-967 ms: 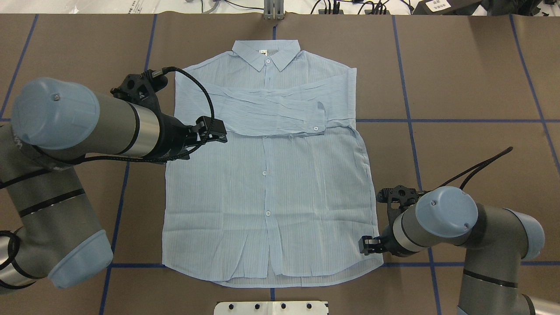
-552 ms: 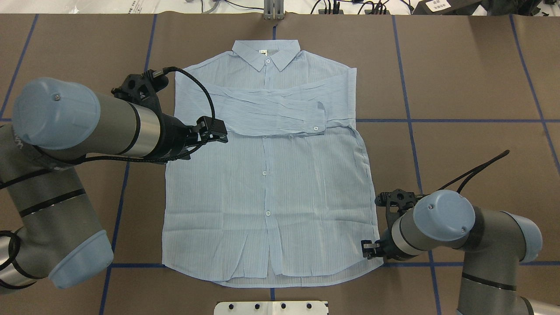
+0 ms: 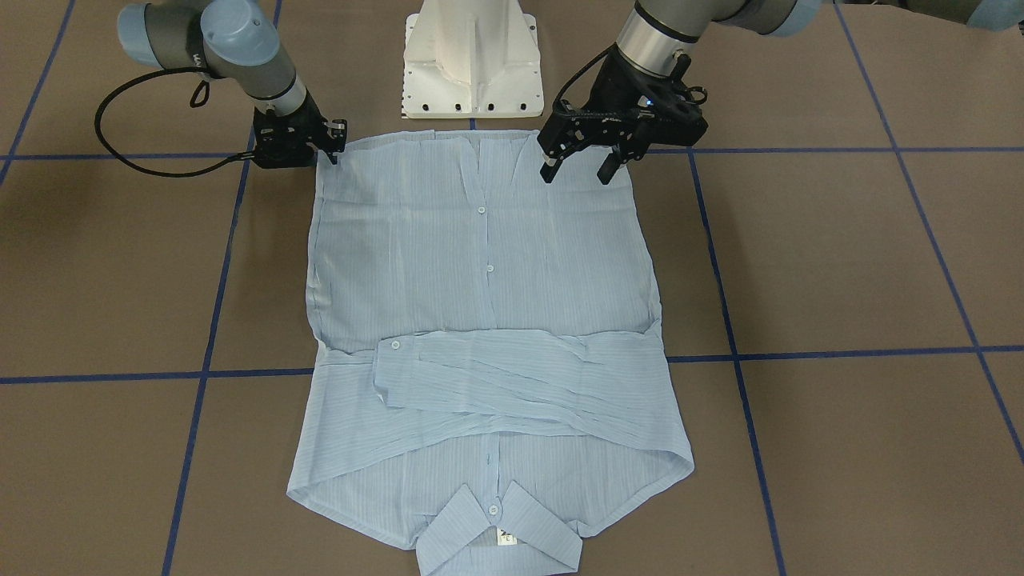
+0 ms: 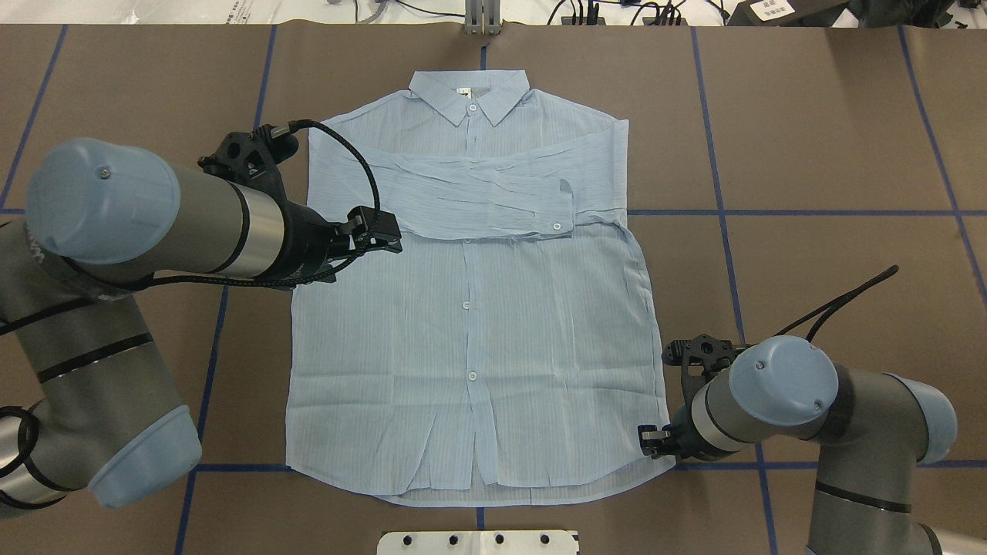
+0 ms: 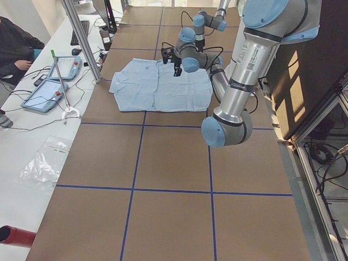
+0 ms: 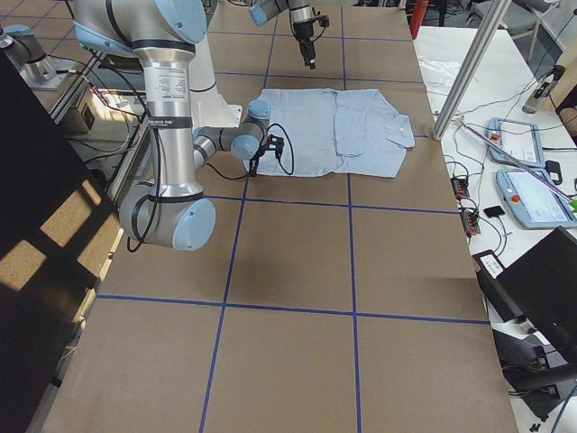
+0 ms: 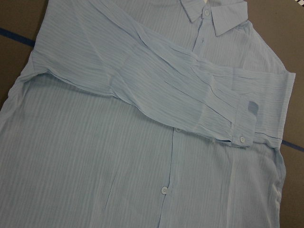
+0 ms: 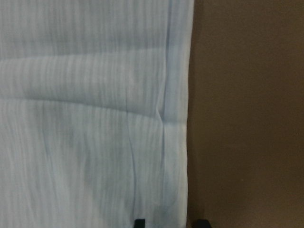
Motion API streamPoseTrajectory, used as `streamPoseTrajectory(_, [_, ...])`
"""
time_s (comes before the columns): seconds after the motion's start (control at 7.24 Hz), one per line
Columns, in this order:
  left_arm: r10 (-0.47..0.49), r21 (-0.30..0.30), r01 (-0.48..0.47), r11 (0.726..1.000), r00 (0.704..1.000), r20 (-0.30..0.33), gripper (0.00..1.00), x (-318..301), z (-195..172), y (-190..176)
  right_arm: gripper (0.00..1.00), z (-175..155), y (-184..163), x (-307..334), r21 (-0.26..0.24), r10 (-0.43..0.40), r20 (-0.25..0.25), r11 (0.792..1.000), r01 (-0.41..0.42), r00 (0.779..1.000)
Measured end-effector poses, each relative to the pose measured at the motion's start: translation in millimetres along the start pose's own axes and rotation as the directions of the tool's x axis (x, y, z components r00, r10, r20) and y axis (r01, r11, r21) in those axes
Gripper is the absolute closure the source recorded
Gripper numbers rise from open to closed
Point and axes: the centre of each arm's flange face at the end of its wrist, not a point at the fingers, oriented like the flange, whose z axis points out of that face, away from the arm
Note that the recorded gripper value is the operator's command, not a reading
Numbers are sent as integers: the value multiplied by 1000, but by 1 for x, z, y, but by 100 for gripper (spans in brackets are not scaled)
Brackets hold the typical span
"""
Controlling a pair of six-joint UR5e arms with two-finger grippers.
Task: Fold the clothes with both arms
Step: 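Grasp the shirt side edges with both grippers near the hem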
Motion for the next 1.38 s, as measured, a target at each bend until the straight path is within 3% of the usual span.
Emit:
streamPoseTrajectory(0.41, [1, -3, -1, 1000, 1000, 3, 0, -1, 2, 1, 52, 2, 5, -1, -13, -6, 0, 1000, 6, 1000])
streamPoseTrajectory(0.55, [1, -4, -1, 1000, 1000, 2, 0, -1, 2, 2, 61, 3, 5, 0, -16, -6, -2, 1000, 6, 1000])
streamPoseTrajectory(0.69, [1, -4, -1, 1000, 1000, 2, 0, 0, 2, 2, 84, 4, 6, 1, -16, -5, -4, 1000, 5, 1000])
streamPoseTrajectory(0.83, [1, -4, -1, 1000, 1000, 2, 0, 0, 3, 2, 100, 4, 6, 1, -17, -4, -5, 1000, 4, 1000])
streamPoseTrajectory(1.38, [0, -4, 0, 1000, 1000, 9, 0, -3, 5, 1, 100, 1, 6, -1, -10, -6, 0, 1000, 6, 1000])
